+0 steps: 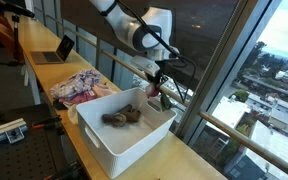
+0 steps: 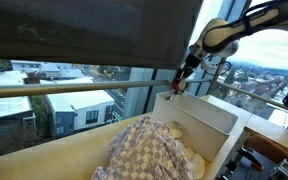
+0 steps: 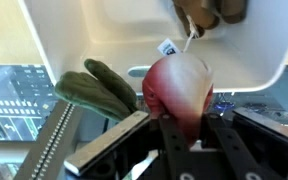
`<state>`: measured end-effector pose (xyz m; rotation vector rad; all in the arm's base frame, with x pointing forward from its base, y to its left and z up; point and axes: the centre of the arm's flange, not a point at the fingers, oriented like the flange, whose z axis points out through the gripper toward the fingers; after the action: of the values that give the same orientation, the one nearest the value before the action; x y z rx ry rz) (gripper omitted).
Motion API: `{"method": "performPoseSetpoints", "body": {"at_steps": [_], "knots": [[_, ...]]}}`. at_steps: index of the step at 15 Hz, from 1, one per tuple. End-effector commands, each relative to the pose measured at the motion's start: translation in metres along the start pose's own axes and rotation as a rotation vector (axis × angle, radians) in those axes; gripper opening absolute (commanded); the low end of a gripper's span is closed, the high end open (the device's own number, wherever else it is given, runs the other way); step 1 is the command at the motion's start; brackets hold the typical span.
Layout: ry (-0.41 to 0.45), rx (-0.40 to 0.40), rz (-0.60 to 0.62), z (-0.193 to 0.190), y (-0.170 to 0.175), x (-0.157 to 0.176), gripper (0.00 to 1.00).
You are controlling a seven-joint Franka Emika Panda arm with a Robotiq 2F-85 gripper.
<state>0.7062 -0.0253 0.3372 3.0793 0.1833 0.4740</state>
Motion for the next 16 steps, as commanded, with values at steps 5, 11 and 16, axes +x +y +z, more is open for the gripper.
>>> {"method": "performPoseSetpoints", "body": {"at_steps": [5,11,16], "knots": [[-0.024,0.084,-0.296,-0.075,-0.18,-0.066,0.04],[-0.075,0.108,-0.458,-0.089,-0.307,-0.143,0.04],[-0.106,0.094,-0.489,-0.078,-0.311,-0.164,0.04]]}}
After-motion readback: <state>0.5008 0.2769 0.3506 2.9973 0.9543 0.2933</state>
